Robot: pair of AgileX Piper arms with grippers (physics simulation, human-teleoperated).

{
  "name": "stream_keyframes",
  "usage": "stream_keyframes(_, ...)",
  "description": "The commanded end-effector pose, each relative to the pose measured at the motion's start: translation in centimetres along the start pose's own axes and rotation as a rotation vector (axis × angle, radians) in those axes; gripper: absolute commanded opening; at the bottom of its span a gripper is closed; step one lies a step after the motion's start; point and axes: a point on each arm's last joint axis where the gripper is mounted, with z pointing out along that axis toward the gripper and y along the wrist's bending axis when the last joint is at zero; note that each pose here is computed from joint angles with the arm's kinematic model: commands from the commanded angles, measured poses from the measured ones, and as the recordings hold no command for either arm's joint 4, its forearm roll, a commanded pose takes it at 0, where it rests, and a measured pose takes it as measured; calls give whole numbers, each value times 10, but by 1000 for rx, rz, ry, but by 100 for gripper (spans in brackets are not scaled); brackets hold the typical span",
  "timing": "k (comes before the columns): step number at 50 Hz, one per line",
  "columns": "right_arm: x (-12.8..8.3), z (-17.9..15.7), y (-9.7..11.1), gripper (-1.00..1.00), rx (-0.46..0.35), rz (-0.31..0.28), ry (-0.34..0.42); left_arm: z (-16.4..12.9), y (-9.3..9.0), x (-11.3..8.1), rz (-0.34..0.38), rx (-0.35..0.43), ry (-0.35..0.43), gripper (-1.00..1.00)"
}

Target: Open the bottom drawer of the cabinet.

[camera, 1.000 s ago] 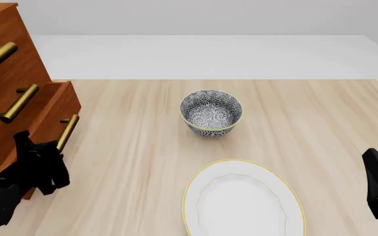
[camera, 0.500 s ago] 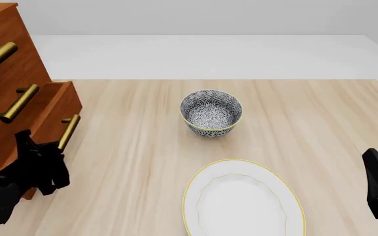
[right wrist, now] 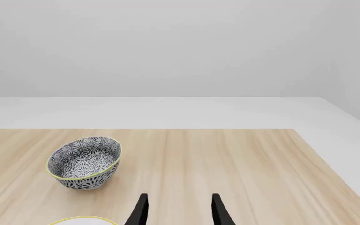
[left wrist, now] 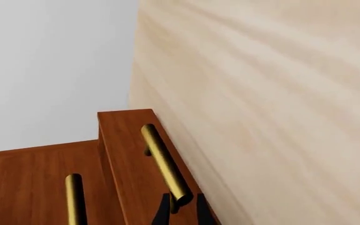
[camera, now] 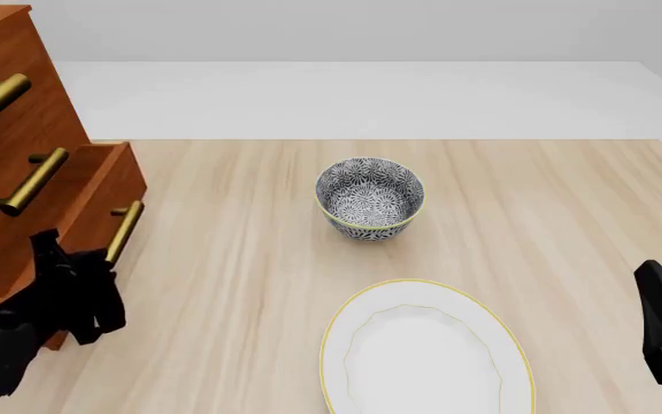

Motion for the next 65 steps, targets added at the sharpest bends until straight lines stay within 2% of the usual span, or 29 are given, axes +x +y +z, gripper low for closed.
stream_keyframes(1, 0, 0, 0, 100, 0, 0, 0, -2, 6, -6, 13, -60, -26, -100)
stream_keyframes(35, 0, 0, 0, 100, 0, 0, 0, -4, 10, -11, 13, -63, -42, -100)
stream_keyframes(41, 0, 0, 0, 100, 0, 0, 0, -4, 9, -12, 14, -55, -45, -100)
stream_keyframes(45, 0, 0, 0, 100, 0, 0, 0, -8, 12, -19, -5, -32, -67, -100)
stream_keyframes(46, 0, 0, 0, 100, 0, 0, 0, -9, 12, -17, -6, -27, -60, 100)
stream_keyframes(56, 0, 0, 0, 100, 0, 0, 0, -40, 28, -24, -25, -29, -82, 100)
stream_keyframes(60, 0, 0, 0, 100, 0, 0, 0, -61, 39, -27, -28, -47, -96, 100)
stream_keyframes(65, 0, 0, 0, 100, 0, 0, 0, -90, 45, -27, -17, -50, -105, 100)
